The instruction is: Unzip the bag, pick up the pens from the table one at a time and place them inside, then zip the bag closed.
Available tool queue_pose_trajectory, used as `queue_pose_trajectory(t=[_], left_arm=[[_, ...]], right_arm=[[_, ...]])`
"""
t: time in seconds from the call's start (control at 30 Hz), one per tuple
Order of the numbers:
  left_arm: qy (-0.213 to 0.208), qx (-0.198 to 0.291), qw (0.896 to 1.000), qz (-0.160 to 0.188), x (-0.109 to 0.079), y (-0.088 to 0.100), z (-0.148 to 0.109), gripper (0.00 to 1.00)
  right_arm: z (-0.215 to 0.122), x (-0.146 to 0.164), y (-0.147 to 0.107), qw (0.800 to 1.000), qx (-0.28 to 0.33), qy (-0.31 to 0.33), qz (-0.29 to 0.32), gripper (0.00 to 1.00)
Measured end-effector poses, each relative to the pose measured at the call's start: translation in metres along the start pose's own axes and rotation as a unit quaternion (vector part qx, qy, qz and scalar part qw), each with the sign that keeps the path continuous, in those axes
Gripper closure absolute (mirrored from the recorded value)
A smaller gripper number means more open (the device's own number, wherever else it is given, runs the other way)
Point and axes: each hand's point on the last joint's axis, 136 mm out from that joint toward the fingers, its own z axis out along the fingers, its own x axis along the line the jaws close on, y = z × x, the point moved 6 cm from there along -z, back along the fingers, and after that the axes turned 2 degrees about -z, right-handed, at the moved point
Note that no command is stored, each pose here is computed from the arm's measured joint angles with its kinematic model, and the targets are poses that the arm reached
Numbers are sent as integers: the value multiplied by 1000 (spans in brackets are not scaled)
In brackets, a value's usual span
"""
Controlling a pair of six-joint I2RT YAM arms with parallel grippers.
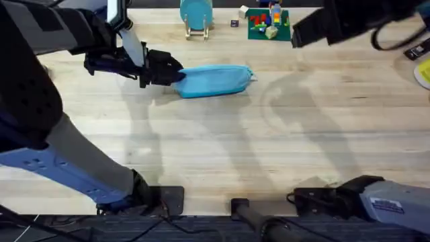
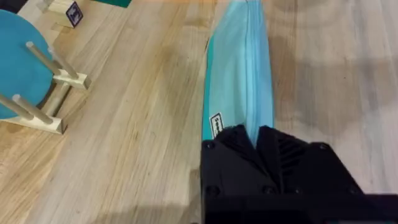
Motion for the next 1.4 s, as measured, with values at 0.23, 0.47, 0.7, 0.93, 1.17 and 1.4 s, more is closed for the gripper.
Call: queue_pose_trajectory(t=[0.23, 0.47, 0.7, 0.93, 1.17, 1.4], left_arm=[[0, 0, 1000, 0, 0, 0, 0, 959], [0, 0, 1000, 0, 0, 0, 0, 959], [-1, 0, 1000, -2, 0, 0, 0, 959], [5, 3, 1000, -6, 1, -3, -4, 48], [6, 4, 1000, -7, 1, -3, -4, 6], [11, 3, 1000, 2, 4, -3, -4, 5]], right_arm=[[-24, 20, -30, 999, 31, 15, -17, 445], [-28, 22, -37, 999, 41, 17, -18, 6], [-28, 22, -37, 999, 41, 17, -17, 5], [-28, 22, -37, 999, 41, 17, -17, 5], [-28, 22, -37, 999, 41, 17, -17, 6], [-28, 22, -37, 999, 41, 17, -17, 6]])
